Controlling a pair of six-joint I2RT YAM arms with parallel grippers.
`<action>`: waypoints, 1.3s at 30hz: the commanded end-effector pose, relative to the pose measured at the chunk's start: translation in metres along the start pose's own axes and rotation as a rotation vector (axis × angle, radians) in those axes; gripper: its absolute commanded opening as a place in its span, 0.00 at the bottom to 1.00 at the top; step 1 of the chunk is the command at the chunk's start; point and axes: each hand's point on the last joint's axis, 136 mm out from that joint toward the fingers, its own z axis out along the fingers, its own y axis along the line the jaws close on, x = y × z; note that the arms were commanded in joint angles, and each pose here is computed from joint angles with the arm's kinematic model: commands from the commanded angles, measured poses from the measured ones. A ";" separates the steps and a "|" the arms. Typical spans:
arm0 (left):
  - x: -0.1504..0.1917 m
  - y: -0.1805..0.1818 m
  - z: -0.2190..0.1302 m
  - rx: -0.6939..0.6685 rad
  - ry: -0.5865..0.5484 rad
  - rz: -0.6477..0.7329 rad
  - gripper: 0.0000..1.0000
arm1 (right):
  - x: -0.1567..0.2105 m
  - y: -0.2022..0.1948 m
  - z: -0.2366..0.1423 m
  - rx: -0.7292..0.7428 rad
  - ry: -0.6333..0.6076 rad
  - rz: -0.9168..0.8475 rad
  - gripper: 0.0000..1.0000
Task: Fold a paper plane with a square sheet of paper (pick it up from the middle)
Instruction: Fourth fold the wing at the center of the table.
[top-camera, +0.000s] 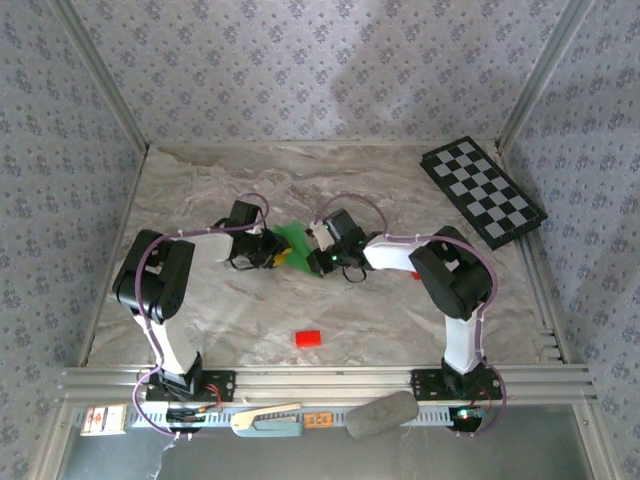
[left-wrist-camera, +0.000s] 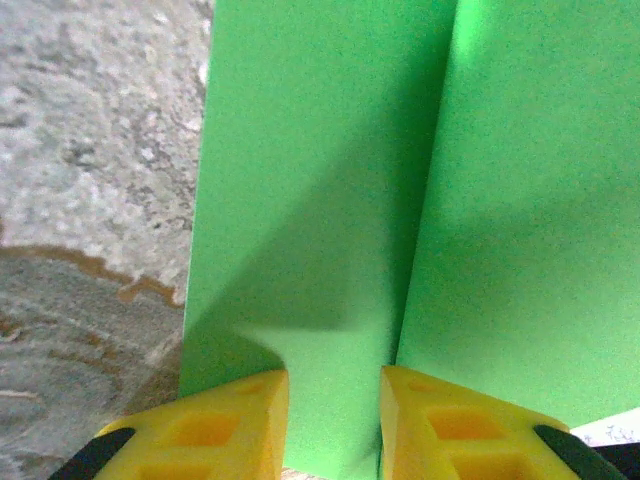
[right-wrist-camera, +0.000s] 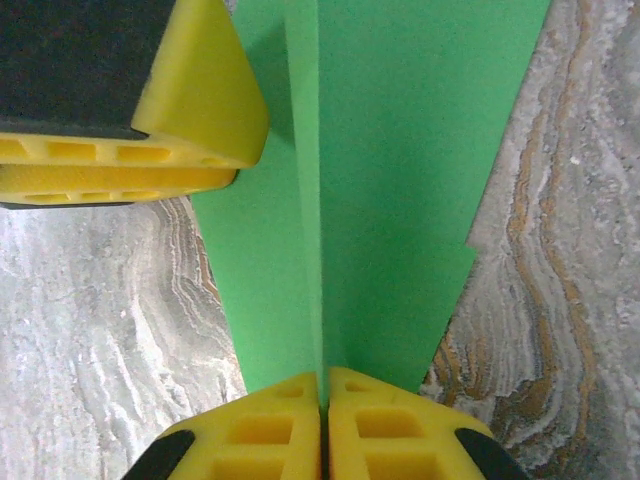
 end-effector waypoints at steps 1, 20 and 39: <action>0.004 0.016 -0.002 -0.080 -0.001 -0.004 0.31 | 0.010 0.002 0.006 -0.057 0.026 0.051 0.10; -0.004 -0.007 -0.019 -0.034 -0.045 0.063 0.28 | 0.019 -0.003 0.013 -0.140 0.061 0.164 0.08; 0.014 -0.063 -0.015 0.228 0.042 0.254 0.15 | 0.022 -0.016 0.010 -0.194 0.078 0.299 0.09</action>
